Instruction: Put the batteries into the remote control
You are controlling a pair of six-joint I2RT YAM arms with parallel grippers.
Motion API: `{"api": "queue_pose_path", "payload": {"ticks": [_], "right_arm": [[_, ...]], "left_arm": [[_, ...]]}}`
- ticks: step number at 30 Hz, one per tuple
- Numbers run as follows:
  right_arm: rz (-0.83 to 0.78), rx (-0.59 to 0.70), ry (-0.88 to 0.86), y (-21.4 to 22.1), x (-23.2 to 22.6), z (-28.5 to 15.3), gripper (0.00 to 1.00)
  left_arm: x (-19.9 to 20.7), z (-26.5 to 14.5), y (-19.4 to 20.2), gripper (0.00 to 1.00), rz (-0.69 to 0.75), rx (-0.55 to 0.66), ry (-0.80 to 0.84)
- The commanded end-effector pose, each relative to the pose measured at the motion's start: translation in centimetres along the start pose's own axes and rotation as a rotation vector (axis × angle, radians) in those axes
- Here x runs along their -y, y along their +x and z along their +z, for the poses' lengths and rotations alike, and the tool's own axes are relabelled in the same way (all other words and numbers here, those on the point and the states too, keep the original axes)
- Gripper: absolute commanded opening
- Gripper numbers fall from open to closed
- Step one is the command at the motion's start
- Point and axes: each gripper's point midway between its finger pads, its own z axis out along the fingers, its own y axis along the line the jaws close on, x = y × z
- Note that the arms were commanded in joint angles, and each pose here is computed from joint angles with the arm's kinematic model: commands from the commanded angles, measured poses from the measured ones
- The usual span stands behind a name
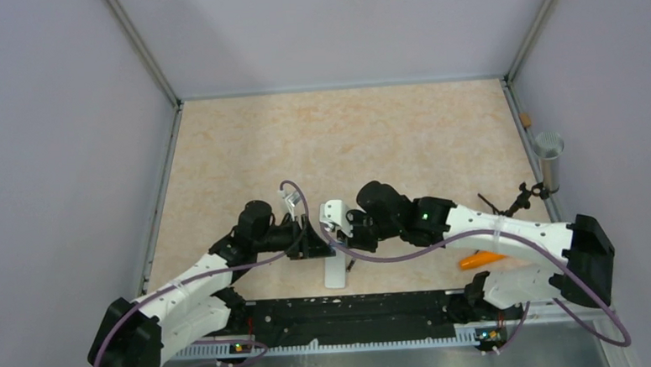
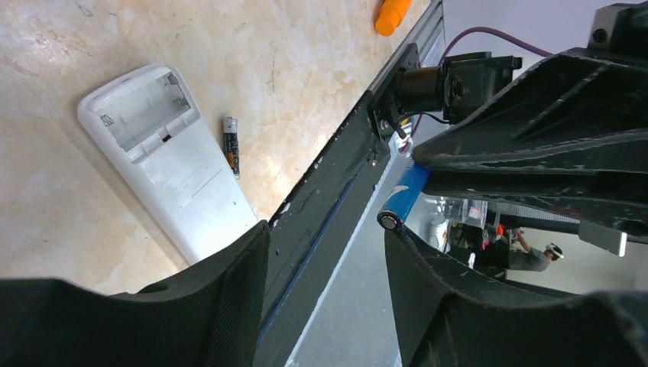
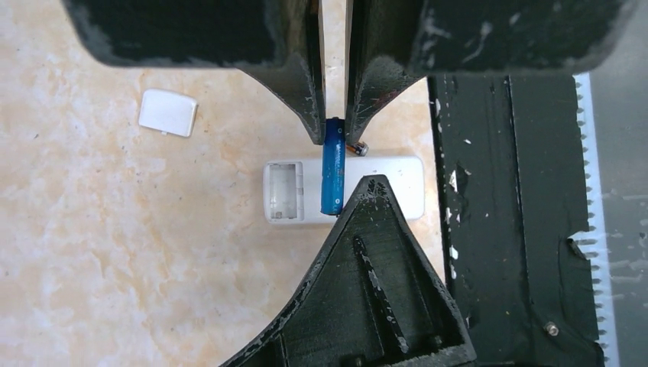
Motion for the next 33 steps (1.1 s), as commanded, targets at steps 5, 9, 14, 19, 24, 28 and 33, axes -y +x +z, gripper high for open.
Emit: {"api": "queue_pose_path", "payload": {"ticks": [5, 9, 14, 19, 24, 28, 33], "right_arm": [[-0.062, 0.145, 0.006, -2.6, -0.1, -1.4, 0.00], [-0.049, 0.097, 0.055, -1.7, 0.8, -1.1, 0.00], [-0.057, 0.033, 0.098, -0.4, 1.8, -0.4, 0.00], [-0.043, -0.030, 0.120, 1.0, 3.0, 0.6, 0.00], [-0.043, -0.077, 0.118, 1.9, 3.7, 1.7, 0.00], [-0.034, -0.111, 0.119, 2.7, 4.4, 2.7, 0.00], [-0.032, -0.164, 0.118, 3.8, 5.2, 4.0, 0.00]], "left_arm": [[1.0, 0.0, -0.9, 0.60, 0.034, 0.036, 0.045], [0.9, -0.3, -1.6, 0.63, 0.054, 0.079, 0.016], [-0.7, -1.1, -2.5, 0.62, 0.037, 0.142, -0.080], [-2.8, -2.2, -2.2, 0.57, 0.022, 0.153, -0.208], [-4.7, -2.4, -1.5, 0.53, -0.021, 0.150, -0.291], [-6.2, -2.3, -0.9, 0.47, -0.056, 0.130, -0.340], [-6.8, -2.3, -0.6, 0.46, -0.069, 0.101, -0.371]]}}
